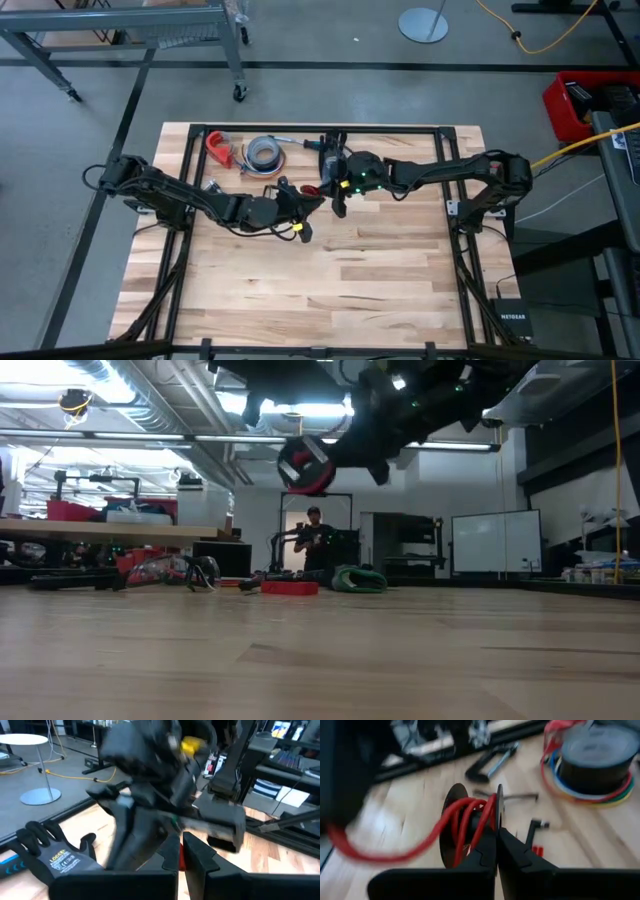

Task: Coil cords
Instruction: Coil the orange wire into the black spool

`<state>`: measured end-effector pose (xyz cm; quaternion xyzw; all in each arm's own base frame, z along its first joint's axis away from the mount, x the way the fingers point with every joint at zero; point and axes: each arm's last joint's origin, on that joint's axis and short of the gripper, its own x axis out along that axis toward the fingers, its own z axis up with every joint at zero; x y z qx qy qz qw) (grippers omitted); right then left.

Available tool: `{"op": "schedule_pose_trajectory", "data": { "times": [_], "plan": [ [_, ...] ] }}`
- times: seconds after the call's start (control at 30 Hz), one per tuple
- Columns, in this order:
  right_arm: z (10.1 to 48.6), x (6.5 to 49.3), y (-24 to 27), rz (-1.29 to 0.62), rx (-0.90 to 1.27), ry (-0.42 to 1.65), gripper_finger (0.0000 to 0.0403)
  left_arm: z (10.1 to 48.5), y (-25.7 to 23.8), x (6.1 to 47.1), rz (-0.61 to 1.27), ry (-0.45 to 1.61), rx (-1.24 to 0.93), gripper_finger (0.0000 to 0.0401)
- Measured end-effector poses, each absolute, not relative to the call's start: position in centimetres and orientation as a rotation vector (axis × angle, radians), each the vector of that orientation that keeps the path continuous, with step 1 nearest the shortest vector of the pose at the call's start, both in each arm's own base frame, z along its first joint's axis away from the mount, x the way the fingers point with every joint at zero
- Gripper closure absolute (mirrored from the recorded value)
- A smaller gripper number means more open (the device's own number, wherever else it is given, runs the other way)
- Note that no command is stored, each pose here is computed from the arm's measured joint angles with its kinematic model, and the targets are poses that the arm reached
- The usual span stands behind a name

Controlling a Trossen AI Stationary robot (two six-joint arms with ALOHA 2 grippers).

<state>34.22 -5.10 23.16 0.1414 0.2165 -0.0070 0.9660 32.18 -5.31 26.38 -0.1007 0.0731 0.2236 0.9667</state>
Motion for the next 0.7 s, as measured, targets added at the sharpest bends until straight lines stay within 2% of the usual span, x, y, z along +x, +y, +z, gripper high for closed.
{"op": "schedule_pose_trajectory", "data": {
  "times": [0.3, 0.53, 0.7],
  "plan": [
    [24.8, 34.8, -5.3, -0.035, 0.323, 0.254, 0.0400, 25.2, -6.0, 32.6, 0.430, 0.188, -0.213, 0.0401],
    [25.3, 34.7, -6.5, -0.008, 0.378, 0.212, 0.0400, 24.3, -7.6, 32.4, 0.399, 0.239, -0.188, 0.0401],
    [25.4, 34.4, -7.7, 0.078, 0.443, 0.217, 0.0400, 23.6, -8.4, 31.8, 0.419, 0.305, -0.169, 0.0401]
  ]
}}
